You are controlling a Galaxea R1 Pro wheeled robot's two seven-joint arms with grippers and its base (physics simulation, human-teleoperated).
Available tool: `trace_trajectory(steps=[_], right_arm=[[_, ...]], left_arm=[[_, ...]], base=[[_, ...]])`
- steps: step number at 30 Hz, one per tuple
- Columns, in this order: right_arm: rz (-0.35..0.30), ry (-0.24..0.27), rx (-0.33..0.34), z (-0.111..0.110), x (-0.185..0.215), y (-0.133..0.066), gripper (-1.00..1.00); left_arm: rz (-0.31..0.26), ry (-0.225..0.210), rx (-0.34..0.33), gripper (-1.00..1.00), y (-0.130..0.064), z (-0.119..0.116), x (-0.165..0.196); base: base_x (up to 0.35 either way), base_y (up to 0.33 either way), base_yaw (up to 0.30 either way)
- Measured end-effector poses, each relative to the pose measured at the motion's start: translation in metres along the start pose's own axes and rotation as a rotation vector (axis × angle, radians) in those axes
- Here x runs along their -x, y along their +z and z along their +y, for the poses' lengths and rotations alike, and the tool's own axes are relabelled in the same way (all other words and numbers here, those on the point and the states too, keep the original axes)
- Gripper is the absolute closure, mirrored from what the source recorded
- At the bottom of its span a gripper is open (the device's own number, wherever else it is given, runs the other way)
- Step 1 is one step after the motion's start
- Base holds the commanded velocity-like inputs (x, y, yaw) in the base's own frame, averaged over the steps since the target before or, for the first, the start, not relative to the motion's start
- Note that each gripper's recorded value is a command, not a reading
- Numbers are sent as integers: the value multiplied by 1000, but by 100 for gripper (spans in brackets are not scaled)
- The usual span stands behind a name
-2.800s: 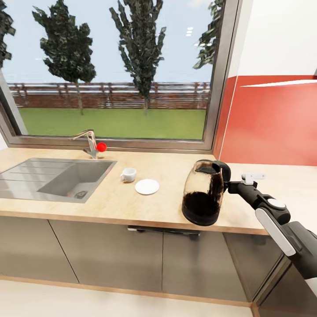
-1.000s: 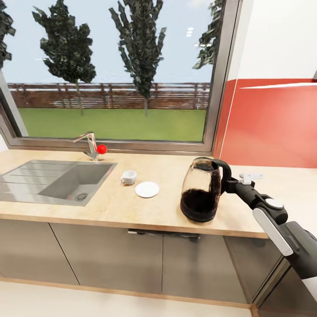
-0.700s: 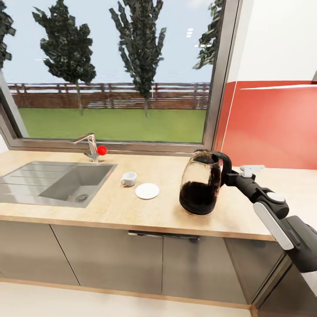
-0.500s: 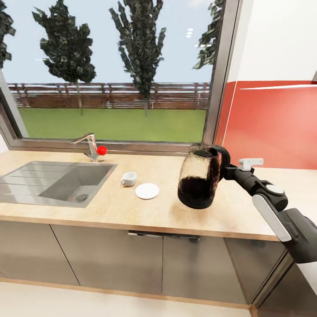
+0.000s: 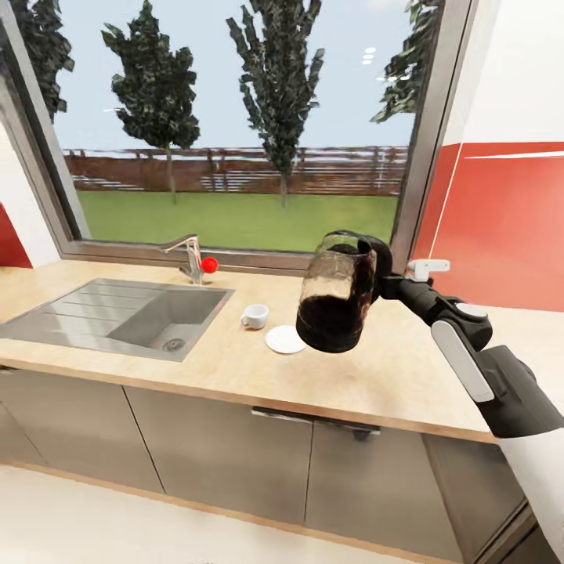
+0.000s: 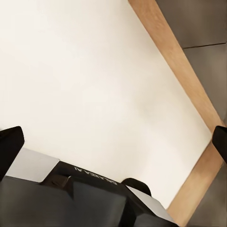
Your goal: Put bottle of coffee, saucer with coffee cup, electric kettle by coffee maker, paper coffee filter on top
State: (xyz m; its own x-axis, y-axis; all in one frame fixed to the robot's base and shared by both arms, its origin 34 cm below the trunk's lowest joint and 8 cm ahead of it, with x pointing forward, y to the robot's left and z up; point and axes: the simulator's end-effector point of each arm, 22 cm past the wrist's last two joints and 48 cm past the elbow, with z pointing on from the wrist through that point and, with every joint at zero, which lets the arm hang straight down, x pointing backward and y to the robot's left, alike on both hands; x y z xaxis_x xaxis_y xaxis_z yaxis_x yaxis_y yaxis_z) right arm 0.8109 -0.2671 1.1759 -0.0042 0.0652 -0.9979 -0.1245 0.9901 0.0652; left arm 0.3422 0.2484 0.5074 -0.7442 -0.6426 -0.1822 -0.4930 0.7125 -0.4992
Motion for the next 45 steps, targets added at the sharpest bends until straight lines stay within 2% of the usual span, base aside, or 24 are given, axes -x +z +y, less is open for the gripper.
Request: trace_trajectory(steps=[16,22,23,34,45], right_arm=[[2,3,17,9,-1,1,100],[21,-18,51,28,-12,2,100],[27,-8,70,42,-15,3,100],[41,-67,64,64,-20,6,100],[39,-58,78,77,-20,7,100]], left_arm=[[0,0,0,-100,0,0,0],[0,0,2,-100,0,1,0],[0,0,2,-100,0,1,0],[0,0,2,-100,0,1,0],[0,0,3,-100,-1,2,1]], base=[[0,0,272],[0,0,272],[0,0,272],[0,0,272],[0,0,272]])
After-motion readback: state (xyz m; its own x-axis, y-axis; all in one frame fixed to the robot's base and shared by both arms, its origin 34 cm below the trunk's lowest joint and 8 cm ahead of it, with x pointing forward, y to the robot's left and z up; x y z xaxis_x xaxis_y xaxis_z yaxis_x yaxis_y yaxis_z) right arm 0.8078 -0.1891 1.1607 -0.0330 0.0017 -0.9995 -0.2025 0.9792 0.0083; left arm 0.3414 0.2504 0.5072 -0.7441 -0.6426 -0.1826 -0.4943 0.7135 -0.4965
